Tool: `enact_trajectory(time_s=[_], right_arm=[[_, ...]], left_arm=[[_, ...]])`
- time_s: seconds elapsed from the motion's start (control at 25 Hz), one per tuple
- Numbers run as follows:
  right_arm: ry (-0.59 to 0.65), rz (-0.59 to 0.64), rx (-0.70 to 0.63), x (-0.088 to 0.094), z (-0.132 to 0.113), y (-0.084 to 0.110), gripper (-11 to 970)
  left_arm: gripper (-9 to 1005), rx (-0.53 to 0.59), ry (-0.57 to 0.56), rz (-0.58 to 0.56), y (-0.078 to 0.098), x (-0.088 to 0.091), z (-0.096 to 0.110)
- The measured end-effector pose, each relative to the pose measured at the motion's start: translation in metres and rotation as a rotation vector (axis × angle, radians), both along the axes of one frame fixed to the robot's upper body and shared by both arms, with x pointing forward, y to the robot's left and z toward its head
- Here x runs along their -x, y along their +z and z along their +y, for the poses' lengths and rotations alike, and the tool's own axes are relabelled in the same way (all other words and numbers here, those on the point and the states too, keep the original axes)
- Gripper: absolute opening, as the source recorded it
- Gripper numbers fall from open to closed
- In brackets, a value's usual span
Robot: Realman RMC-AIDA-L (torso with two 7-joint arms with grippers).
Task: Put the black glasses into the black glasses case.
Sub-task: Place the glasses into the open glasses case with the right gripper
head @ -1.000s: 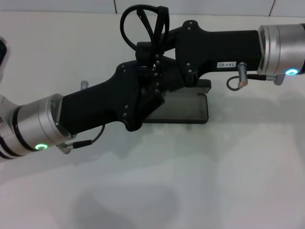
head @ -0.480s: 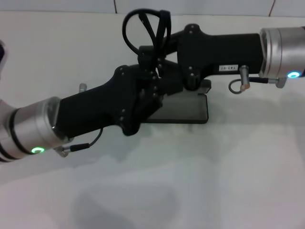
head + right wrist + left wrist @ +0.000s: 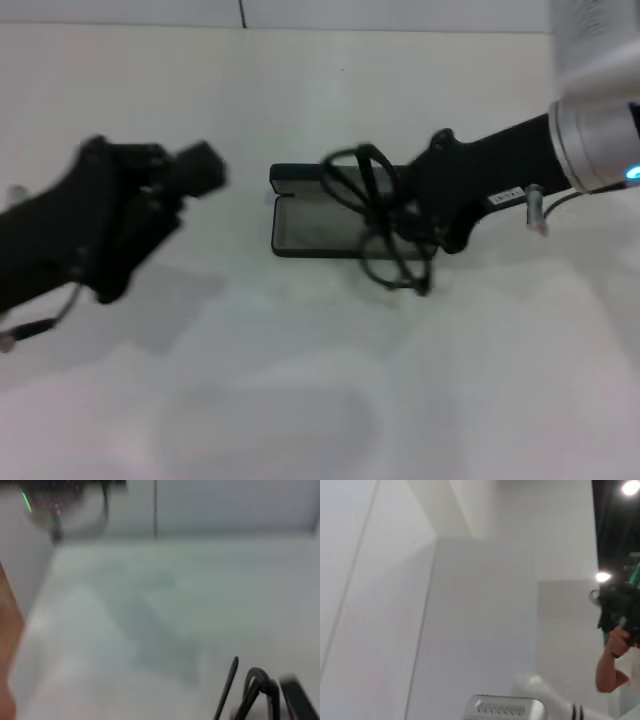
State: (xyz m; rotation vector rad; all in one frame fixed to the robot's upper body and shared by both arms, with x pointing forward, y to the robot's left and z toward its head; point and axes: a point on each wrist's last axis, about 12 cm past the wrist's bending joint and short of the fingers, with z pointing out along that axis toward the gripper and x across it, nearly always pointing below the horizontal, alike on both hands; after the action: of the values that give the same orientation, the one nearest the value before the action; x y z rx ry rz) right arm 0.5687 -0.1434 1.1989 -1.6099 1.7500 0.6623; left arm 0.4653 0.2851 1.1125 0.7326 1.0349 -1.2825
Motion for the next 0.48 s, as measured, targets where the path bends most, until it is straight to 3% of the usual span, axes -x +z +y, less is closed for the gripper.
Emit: enact_trajectory(time_s=[0.2,0.48], right_arm=[[-0.035,0.015,0.297,0.005,0.030,0.024,142],[0.002,-0.076,0.573,0.000,0.081,0.017,145]], left_arm=[[37,0.003,0.055,-0.022,0.003,0.004,0.012],[37,-0.003,0.070,-0.029,-0.002,0.008,0.011]])
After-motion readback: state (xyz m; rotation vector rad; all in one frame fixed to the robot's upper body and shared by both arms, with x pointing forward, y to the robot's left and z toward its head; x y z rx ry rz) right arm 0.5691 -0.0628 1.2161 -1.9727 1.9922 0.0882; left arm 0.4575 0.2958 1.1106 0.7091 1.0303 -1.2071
